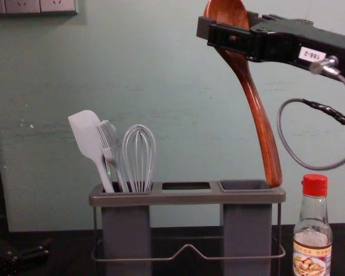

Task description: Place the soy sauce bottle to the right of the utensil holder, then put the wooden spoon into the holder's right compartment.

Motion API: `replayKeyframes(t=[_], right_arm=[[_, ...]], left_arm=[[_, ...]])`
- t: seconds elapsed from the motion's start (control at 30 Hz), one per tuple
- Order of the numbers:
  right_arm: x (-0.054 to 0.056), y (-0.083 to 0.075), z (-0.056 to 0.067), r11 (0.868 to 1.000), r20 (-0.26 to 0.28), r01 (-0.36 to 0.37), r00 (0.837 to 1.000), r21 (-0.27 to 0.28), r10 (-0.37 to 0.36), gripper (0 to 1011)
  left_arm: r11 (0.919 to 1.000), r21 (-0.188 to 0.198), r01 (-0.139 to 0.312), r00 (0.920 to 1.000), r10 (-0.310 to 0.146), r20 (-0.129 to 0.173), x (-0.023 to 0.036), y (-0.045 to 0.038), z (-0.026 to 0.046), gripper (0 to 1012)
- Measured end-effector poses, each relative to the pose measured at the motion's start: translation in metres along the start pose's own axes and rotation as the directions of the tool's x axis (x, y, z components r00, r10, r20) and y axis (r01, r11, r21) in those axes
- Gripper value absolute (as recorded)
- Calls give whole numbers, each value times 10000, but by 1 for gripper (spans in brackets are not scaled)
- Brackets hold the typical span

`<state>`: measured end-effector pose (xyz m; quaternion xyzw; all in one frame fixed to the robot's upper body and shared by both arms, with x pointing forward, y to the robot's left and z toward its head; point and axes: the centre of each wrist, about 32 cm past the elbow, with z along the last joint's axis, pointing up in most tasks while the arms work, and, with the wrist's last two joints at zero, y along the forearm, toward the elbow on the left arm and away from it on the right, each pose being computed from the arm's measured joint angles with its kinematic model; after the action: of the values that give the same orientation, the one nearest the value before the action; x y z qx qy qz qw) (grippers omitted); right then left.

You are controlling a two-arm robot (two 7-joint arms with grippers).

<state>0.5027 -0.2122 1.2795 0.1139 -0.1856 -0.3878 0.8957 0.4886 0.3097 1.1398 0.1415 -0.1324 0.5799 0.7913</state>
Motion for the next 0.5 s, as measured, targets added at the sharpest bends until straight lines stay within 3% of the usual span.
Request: replayKeyframes(t=[0.3, 0.5], right_arm=[[140, 178, -216, 9977, 160, 618, 9979, 266, -623, 840], [211, 289, -350, 9954, 602, 746, 9951, 597, -782, 840]], left_arm=[[10000, 0, 0, 10000, 0, 1, 0, 0, 0, 1005], [10000, 0, 1, 10000, -1, 1, 0, 0, 0, 1005]])
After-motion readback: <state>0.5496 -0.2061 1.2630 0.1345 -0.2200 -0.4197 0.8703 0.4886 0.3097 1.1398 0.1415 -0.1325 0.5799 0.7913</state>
